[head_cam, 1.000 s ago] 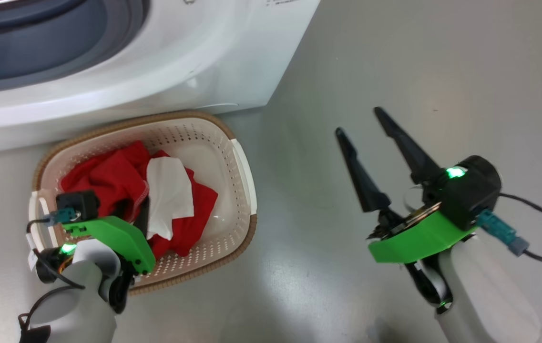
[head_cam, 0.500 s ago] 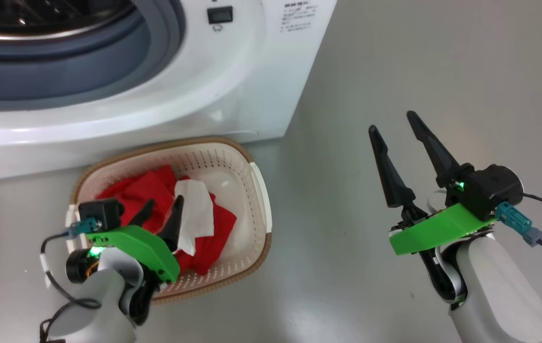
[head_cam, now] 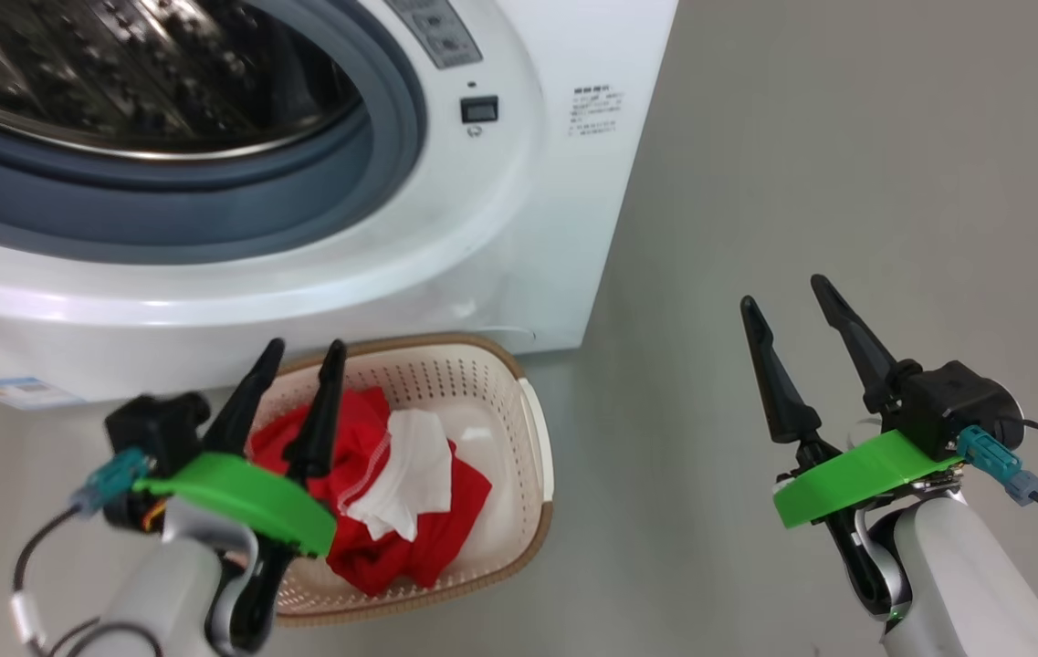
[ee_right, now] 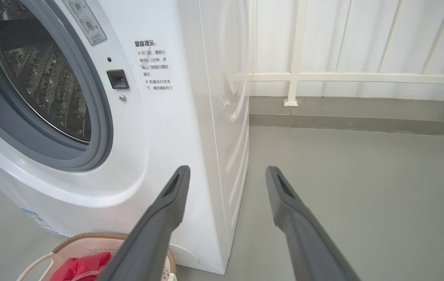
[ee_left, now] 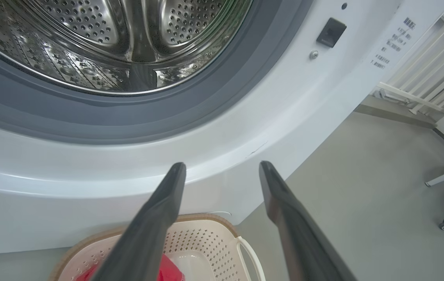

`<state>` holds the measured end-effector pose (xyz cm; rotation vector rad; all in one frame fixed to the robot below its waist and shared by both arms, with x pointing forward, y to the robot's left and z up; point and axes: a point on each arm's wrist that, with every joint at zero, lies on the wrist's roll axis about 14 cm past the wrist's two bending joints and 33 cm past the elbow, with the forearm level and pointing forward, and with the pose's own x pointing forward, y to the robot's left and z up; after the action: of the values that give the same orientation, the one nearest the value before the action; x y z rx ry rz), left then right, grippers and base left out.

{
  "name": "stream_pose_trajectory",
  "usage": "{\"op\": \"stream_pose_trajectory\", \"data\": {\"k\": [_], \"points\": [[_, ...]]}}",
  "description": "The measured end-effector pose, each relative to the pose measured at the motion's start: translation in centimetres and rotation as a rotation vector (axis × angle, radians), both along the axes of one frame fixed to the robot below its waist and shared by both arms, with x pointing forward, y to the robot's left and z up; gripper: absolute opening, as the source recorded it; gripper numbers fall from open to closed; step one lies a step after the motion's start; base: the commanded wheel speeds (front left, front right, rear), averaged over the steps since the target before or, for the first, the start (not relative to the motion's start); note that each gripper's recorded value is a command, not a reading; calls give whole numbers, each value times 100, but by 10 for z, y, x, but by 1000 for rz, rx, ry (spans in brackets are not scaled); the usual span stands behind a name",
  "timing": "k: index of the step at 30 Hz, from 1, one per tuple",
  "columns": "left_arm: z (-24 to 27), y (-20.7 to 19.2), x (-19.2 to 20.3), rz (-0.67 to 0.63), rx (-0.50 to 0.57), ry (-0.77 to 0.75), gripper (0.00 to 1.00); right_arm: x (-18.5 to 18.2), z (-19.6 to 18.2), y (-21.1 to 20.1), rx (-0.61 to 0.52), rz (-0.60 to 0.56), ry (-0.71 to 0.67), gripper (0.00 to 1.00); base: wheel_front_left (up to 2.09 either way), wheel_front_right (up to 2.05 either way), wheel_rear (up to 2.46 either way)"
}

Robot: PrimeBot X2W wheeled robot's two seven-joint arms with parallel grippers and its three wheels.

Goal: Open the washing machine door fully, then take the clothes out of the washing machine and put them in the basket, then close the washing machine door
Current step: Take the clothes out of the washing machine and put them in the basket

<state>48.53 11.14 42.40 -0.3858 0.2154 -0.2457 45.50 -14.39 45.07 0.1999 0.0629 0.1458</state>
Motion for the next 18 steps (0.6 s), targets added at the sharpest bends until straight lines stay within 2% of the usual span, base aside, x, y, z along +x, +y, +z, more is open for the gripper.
{"op": "stream_pose_trajectory", "data": {"k": [11, 18], "points": [[56, 35, -30, 124, 10, -162, 100, -17, 22, -6, 4, -21, -42, 100, 0, 0, 0], [84, 51, -48, 176, 39, -243, 100, -27, 52, -13, 9, -43, -122, 100, 0, 0, 0]]}}
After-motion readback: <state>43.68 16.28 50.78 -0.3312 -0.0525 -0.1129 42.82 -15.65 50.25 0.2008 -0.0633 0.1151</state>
